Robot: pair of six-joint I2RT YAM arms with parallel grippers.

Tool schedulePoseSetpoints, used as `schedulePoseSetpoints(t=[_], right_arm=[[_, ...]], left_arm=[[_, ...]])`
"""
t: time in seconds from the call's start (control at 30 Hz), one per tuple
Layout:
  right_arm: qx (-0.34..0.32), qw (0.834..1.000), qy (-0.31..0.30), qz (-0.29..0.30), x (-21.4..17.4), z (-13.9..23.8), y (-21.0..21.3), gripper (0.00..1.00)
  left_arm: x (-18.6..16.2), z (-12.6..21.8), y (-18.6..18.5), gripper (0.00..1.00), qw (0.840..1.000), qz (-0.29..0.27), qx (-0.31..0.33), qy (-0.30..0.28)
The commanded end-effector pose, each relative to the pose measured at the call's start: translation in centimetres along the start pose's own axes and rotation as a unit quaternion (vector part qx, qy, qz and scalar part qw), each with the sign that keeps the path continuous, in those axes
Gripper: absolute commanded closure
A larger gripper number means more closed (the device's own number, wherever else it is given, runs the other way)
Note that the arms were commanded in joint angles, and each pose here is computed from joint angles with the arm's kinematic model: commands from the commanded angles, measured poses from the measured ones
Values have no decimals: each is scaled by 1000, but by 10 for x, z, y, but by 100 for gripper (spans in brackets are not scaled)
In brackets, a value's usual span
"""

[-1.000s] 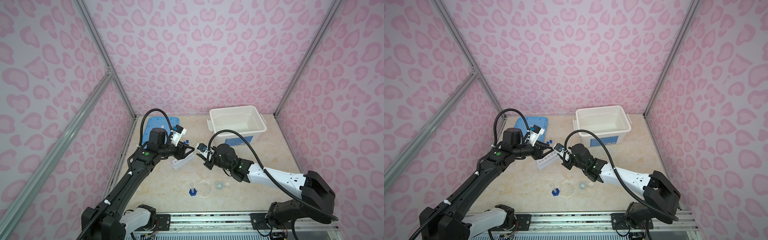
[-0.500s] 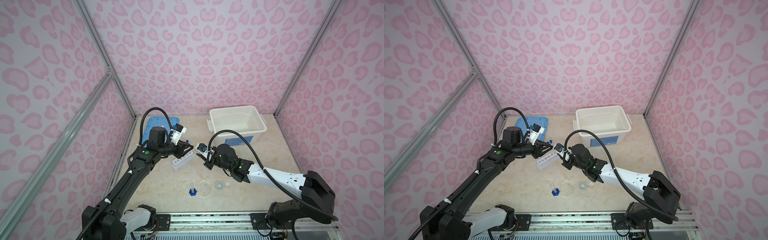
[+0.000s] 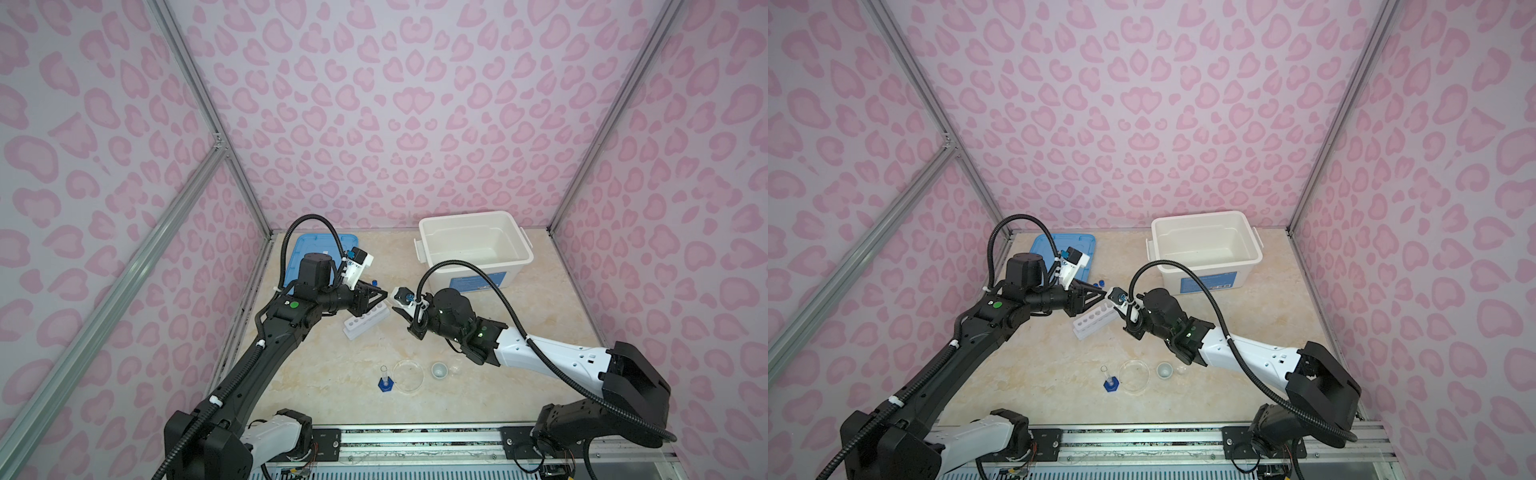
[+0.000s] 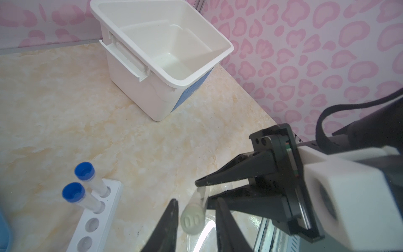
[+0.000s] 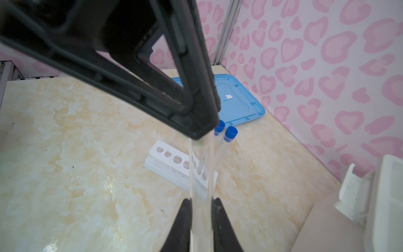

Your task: Organize the chemistry lab equipment

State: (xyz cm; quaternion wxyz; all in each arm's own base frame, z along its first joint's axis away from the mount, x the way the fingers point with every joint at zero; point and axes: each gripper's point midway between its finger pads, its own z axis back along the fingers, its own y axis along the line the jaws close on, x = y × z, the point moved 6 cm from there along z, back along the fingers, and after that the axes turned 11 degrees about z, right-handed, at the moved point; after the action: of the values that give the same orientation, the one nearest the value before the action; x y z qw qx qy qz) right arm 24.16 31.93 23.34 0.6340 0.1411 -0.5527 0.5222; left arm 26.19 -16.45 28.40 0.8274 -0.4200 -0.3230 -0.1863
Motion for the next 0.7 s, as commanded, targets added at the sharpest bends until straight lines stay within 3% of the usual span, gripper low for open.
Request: schedulePoseSetpoints(t=[0.0,0.3,0.67], right_arm=[[-2,1000,-11,1,3,0,0,83],[-3,1000,-11,1,3,0,1,83],[-7,1000,-16,3,6,-1,-1,83]], left_arm=[[4,-1,-3,65,1000,-14,-13,-8],[4,0,-5,73,1000,-16,-17,-9],[4,-1,-5,71,1000,-14,-23,-6]])
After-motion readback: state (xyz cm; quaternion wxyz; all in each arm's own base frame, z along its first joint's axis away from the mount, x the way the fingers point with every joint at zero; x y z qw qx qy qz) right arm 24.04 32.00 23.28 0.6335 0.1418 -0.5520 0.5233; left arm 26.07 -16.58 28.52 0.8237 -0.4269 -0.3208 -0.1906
